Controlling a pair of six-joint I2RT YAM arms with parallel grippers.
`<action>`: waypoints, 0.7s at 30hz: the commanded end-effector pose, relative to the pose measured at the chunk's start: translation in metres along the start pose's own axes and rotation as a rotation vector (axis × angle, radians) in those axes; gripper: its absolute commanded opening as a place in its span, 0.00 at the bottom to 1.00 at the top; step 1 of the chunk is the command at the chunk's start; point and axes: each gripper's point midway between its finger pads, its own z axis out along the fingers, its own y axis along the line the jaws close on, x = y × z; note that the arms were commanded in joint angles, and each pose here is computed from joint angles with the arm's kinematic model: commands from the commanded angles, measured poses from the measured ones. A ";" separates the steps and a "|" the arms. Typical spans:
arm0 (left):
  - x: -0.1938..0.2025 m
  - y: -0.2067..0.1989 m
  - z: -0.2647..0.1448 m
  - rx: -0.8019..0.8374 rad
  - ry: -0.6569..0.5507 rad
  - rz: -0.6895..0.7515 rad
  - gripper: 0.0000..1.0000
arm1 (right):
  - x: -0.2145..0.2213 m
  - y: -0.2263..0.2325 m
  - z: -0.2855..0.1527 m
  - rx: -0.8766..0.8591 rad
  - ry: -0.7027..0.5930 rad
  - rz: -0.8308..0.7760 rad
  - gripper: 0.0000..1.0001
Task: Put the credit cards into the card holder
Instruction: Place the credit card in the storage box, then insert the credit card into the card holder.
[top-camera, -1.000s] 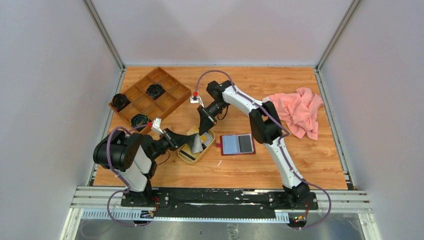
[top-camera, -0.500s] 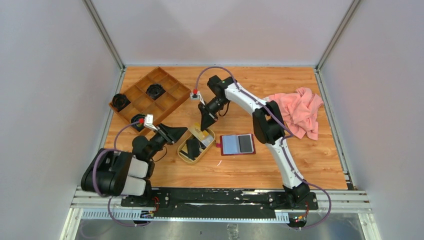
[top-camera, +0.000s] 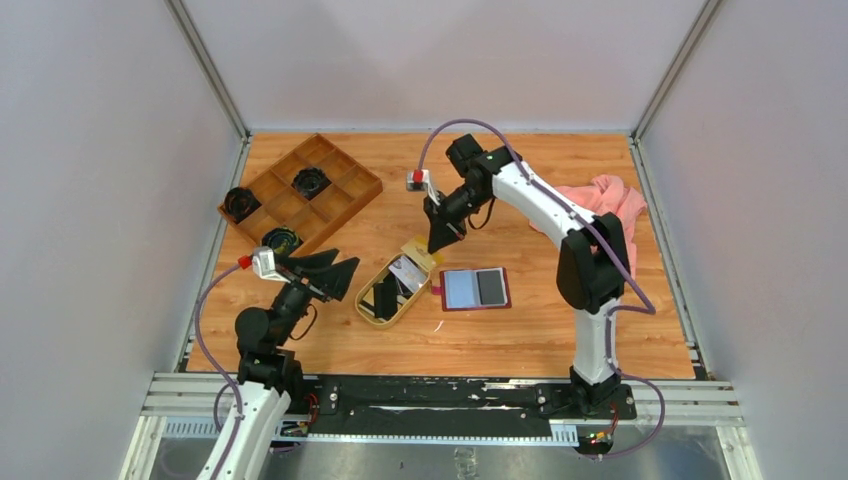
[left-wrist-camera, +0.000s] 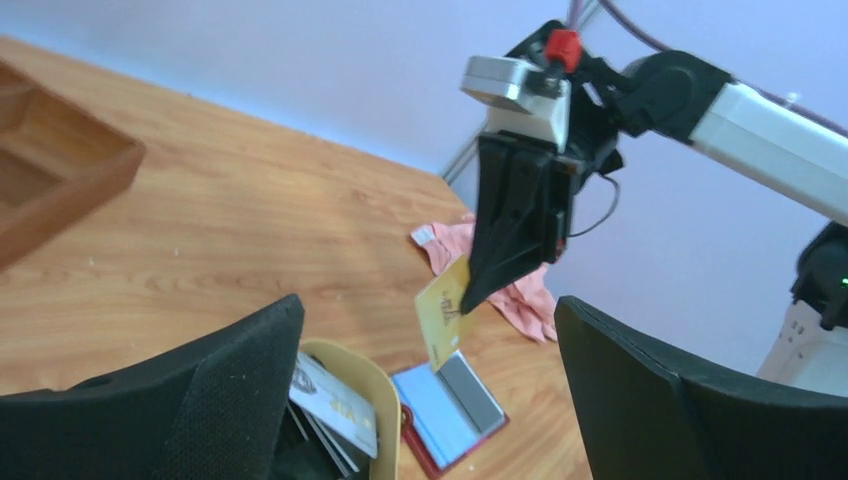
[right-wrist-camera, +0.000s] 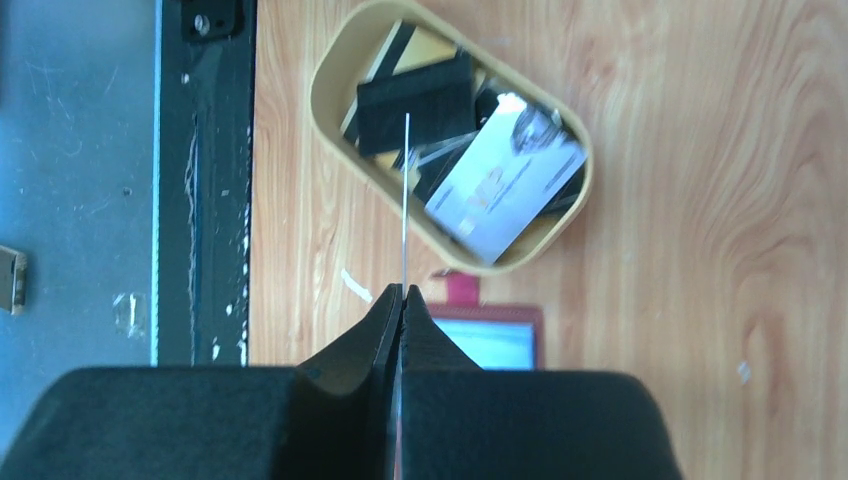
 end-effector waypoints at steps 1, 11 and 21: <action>0.046 0.029 -0.014 -0.105 0.168 -0.075 1.00 | 0.025 0.014 -0.023 0.104 0.049 0.024 0.00; 0.077 -0.028 0.004 0.037 0.361 -0.015 0.96 | 0.094 0.035 -0.071 0.200 -0.082 0.304 0.00; 0.154 -0.056 0.032 -0.085 0.562 0.162 0.86 | 0.152 0.025 -0.059 0.082 -0.152 0.671 0.00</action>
